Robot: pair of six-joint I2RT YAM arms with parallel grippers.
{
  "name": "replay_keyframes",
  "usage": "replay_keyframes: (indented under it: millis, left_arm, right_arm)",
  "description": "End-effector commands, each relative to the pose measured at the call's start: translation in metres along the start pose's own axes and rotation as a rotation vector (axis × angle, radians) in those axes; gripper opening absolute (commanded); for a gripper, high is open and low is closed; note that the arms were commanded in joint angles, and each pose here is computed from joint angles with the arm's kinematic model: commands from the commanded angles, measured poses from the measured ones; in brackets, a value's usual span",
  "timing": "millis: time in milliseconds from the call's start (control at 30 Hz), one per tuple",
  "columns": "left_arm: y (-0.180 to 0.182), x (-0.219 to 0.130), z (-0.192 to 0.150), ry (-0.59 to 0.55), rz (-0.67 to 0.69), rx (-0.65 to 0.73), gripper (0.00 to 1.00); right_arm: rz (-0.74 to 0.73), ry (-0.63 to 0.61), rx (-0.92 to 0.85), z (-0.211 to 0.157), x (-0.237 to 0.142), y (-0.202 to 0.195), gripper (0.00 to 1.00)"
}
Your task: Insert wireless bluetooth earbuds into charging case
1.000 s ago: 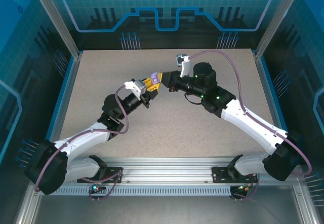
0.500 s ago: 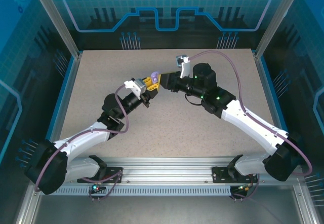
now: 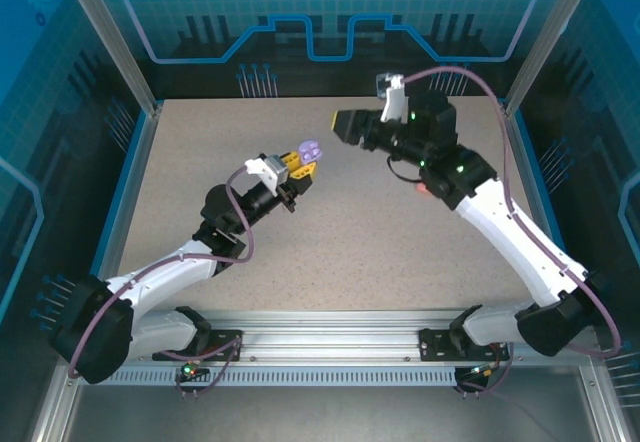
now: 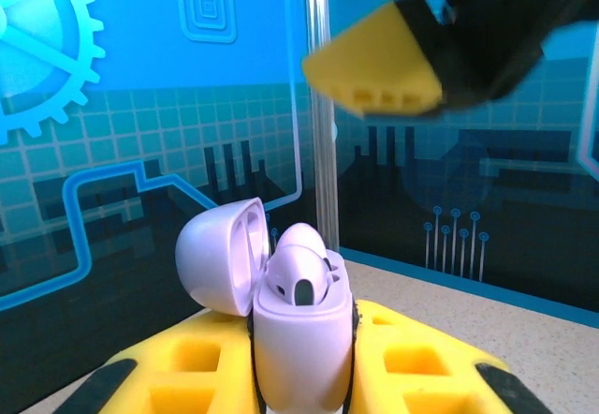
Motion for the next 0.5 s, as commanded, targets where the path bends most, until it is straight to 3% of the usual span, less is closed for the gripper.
replay_keyframes:
  millis: [0, 67, 200, 467]
  left_arm:
    - [-0.01, 0.009, 0.012, -0.036, -0.062, -0.022, 0.0]
    - [-0.016, 0.012, 0.01, -0.027, -0.087, -0.031, 0.0]
    - [-0.027, 0.019, 0.006, -0.011, -0.13, -0.037, 0.0]
    - [-0.028, 0.025, 0.007, -0.004, -0.136, -0.025, 0.0]
  right_arm:
    - [-0.134, 0.174, 0.006, -0.013, 0.012, -0.022, 0.32]
    - [-0.157, 0.238, 0.001, -0.013, 0.022, -0.022, 0.21]
    - [-0.174, 0.375, -0.004, -0.023, 0.046, -0.025, 0.11]
    - [-0.207, 0.528, -0.022, -0.053, 0.059, -0.032, 0.08]
Point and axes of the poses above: each hand's point on the last joint's axis, 136 mm out from that joint toward the fingers, its own x axis out along the fingers, its own y axis along the line the jaws close on, z = x × y, the point moved 2 cm from there along -x, back along the fingers, and after that the axes turned 10 degrees about x, right-handed, at the moved point
